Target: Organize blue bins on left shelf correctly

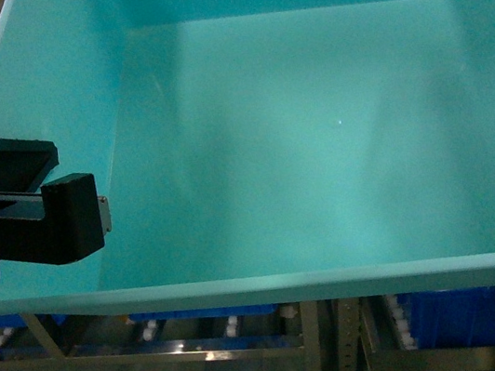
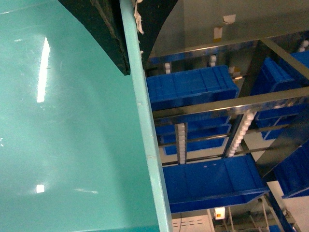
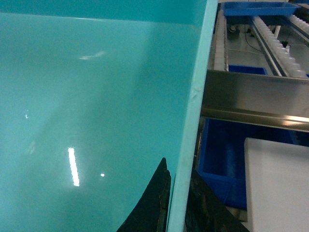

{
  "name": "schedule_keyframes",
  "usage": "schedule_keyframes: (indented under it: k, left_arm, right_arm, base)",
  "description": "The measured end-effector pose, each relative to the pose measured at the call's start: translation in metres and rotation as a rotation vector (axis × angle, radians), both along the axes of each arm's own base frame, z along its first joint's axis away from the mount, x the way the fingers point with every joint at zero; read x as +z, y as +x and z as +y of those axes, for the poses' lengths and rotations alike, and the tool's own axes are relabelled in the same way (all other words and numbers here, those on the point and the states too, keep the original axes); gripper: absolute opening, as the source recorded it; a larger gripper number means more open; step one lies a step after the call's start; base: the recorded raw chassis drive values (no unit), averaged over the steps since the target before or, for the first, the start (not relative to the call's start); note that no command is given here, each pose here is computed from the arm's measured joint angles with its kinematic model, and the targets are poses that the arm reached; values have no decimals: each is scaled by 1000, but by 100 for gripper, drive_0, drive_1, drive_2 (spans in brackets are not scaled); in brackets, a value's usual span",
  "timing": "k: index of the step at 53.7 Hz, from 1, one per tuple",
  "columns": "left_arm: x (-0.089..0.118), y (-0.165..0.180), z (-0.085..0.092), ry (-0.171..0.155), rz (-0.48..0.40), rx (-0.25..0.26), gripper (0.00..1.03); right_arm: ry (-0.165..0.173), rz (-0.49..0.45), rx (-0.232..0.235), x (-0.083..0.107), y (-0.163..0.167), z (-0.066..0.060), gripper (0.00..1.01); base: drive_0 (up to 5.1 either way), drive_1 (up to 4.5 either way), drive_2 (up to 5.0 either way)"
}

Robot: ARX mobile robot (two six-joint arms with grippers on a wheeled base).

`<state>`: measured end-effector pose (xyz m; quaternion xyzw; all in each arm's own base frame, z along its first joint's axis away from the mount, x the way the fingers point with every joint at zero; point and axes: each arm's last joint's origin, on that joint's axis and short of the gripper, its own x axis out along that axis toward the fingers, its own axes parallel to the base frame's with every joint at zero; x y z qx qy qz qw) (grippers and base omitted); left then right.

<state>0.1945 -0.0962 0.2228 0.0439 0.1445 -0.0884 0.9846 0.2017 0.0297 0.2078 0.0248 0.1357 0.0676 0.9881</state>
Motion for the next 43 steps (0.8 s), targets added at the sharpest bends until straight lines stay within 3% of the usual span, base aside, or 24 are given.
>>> schedule_keyframes:
  k: [43]
  left_arm:
    - [0, 0, 0, 0, 0, 0, 2]
  right_arm:
    - [0, -1, 0, 0, 0, 0, 7]
  base:
    - [-478, 361, 118]
